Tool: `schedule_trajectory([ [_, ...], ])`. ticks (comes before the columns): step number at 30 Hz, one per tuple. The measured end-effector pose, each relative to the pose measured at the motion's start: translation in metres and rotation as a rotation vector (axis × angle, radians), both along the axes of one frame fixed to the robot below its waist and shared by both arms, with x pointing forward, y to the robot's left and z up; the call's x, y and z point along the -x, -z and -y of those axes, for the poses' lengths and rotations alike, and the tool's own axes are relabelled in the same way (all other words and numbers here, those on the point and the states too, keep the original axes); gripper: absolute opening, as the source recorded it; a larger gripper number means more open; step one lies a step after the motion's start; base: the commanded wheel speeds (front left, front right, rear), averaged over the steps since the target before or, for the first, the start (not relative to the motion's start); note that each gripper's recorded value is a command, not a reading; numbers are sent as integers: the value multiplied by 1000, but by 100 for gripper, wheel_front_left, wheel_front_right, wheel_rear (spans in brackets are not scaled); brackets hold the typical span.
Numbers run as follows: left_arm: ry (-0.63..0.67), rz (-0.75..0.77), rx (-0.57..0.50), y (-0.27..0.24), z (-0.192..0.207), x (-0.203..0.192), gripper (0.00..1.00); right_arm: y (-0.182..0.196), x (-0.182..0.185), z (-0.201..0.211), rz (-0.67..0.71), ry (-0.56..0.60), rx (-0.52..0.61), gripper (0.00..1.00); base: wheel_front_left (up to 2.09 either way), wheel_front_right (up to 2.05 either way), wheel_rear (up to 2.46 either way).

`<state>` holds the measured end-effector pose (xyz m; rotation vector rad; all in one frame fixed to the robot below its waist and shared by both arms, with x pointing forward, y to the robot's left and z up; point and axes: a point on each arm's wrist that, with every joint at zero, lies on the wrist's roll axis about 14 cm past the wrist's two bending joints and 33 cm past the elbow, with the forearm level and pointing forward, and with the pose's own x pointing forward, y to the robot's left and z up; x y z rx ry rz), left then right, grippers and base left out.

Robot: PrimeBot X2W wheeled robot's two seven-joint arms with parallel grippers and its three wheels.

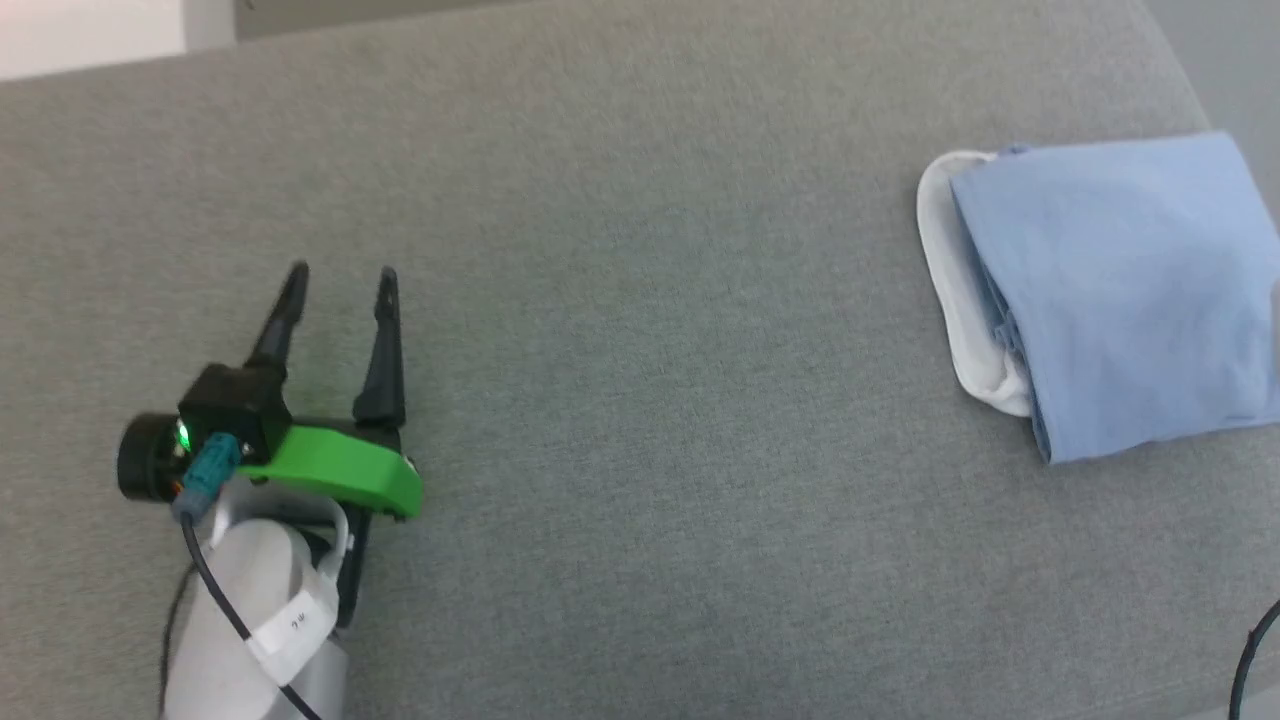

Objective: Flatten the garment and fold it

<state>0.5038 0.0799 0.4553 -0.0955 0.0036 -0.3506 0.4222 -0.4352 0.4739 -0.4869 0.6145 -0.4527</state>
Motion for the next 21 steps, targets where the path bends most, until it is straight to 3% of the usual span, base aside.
schedule_trajectory([
  [10, -73, 36, 30, -33, -20, 35, 100, -34, -3, -68, 379, -164, -187, 100, 0, 0, 0],
  [21, -191, 56, 55, -52, -62, 77, 100, -69, 5, -175, 672, -356, -410, 100, 0, 0, 0],
])
